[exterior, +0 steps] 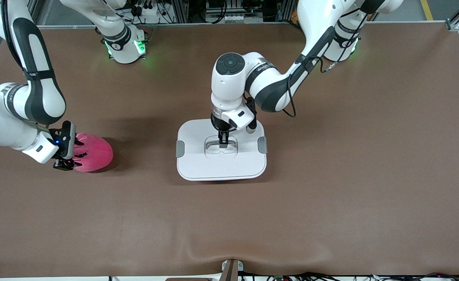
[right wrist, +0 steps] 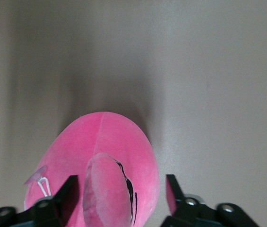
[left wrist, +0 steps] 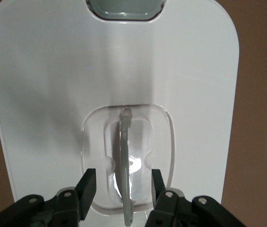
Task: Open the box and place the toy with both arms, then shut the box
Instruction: 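Close the left gripper on the handle while the right gripper grasps the toy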
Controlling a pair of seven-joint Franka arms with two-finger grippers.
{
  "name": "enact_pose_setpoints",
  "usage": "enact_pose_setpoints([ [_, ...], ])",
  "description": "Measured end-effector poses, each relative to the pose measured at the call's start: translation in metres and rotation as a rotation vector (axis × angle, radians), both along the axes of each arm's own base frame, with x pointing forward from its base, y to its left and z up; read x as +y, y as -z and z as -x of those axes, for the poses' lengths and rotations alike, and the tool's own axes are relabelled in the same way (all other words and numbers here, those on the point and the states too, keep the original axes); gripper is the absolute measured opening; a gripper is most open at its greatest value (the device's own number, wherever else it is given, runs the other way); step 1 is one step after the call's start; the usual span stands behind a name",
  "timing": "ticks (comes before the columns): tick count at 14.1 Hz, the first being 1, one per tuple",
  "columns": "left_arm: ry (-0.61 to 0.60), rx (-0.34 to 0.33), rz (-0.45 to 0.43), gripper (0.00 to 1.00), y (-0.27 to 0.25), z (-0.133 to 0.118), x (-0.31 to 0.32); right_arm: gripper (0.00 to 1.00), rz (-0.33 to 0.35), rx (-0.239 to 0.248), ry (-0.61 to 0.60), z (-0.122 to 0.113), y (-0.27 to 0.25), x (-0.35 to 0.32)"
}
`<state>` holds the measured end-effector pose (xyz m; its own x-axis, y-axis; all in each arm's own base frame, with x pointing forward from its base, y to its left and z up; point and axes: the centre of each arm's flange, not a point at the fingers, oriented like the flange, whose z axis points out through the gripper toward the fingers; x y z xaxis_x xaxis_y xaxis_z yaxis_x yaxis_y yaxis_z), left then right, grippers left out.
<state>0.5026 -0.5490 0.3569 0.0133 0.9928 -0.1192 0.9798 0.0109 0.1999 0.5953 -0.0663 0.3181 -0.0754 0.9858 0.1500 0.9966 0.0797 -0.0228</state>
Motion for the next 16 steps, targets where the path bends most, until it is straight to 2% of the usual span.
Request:
enact_pose_setpoints([
  [3, 0.001, -0.004, 0.002, 0.5, 0.0034, 0.0002, -0.0016, 0.38, 0.0, 0.001, 0.002, 0.0001, 0.0, -0.0002],
  [4, -0.001, -0.007, 0.003, 0.49, 0.0034, -0.0011, -0.0008, 0.29, 0.0, 0.002, 0.003, 0.0002, 0.0001, -0.0009],
  [5, -0.003, -0.009, 0.003, 0.44, 0.0034, -0.0021, -0.0001, 0.2, -0.001, 0.002, 0.005, 0.0004, 0.0001, -0.002],
  [6, -0.004, -0.009, 0.003, 0.44, 0.0036, -0.0025, 0.0003, 0.17, -0.001, 0.004, 0.006, 0.0007, 0.0002, -0.0029],
  [10, -0.003, -0.009, 0.006, 0.32, 0.0084, -0.0034, -0.0003, 0.14, -0.001, 0.004, 0.008, 0.0009, 0.0001, -0.0042],
  [11, -0.003, -0.008, 0.006, 0.25, 0.0095, -0.0035, -0.0004, 0.13, -0.001, 0.005, 0.007, 0.0009, 0.0001, -0.0043],
  [12, -0.003, -0.008, 0.006, 0.25, 0.0101, -0.0036, -0.0005, 0.13, -0.001, 0.005, 0.007, 0.0009, 0.0, -0.0045],
  [14, -0.002, -0.009, 0.007, 0.1, 0.01, -0.0037, -0.0006, 0.13, -0.001, 0.004, 0.008, 0.0006, -0.0005, -0.0049],
  [16, -0.002, -0.011, 0.007, 0.07, 0.0095, -0.004, -0.0006, 0.13, -0.005, 0.014, 0.007, 0.0012, -0.0012, -0.0045],
])
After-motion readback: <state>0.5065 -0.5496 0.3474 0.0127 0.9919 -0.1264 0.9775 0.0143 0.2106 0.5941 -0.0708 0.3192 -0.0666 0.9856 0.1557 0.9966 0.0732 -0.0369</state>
